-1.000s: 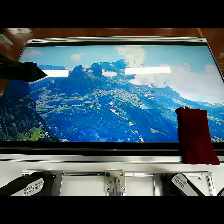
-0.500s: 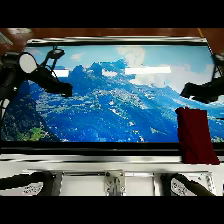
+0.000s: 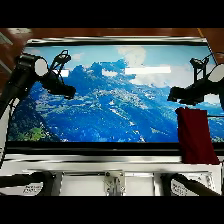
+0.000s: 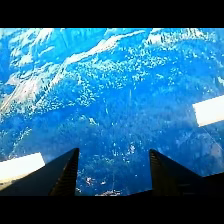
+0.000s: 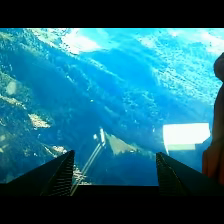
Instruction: Fold the shirts.
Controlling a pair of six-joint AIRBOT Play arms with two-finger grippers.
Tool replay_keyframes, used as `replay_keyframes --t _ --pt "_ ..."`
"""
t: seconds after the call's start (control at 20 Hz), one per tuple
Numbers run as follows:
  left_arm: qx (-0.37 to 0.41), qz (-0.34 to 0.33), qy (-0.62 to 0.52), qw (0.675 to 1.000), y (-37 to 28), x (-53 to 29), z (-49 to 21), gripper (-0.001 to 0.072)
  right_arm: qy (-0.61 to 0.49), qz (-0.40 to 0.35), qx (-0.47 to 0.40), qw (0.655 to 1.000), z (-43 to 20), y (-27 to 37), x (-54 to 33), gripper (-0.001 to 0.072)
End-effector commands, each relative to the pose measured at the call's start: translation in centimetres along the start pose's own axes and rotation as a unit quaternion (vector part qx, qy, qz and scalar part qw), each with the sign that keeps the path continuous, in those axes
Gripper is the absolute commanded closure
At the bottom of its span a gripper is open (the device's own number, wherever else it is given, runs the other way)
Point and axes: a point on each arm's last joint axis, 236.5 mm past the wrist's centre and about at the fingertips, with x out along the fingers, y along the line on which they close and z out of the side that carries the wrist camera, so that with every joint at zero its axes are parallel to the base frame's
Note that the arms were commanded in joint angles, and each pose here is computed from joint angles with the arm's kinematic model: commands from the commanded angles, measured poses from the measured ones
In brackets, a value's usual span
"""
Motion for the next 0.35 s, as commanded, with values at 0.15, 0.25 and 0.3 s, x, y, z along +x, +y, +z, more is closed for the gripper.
replay_keyframes --t 0.15,0.25,0.3 --pt "0.002 0.004 -0.025 1.0 0.12 1.15 1.69 0.0184 0.003 0.002 -0.001 1.0 -0.11 0.23 0.07 0.0076" --pt "0.002 0.004 -0.024 1.0 0.11 1.25 1.65 0.0184 0.003 0.002 -0.001 1.0 -0.11 0.23 0.07 0.0076" --pt "0.002 0.004 -0.024 1.0 0.11 1.24 1.65 0.0184 0.003 0.002 -0.001 1.0 -0.11 0.23 0.07 0.0076"
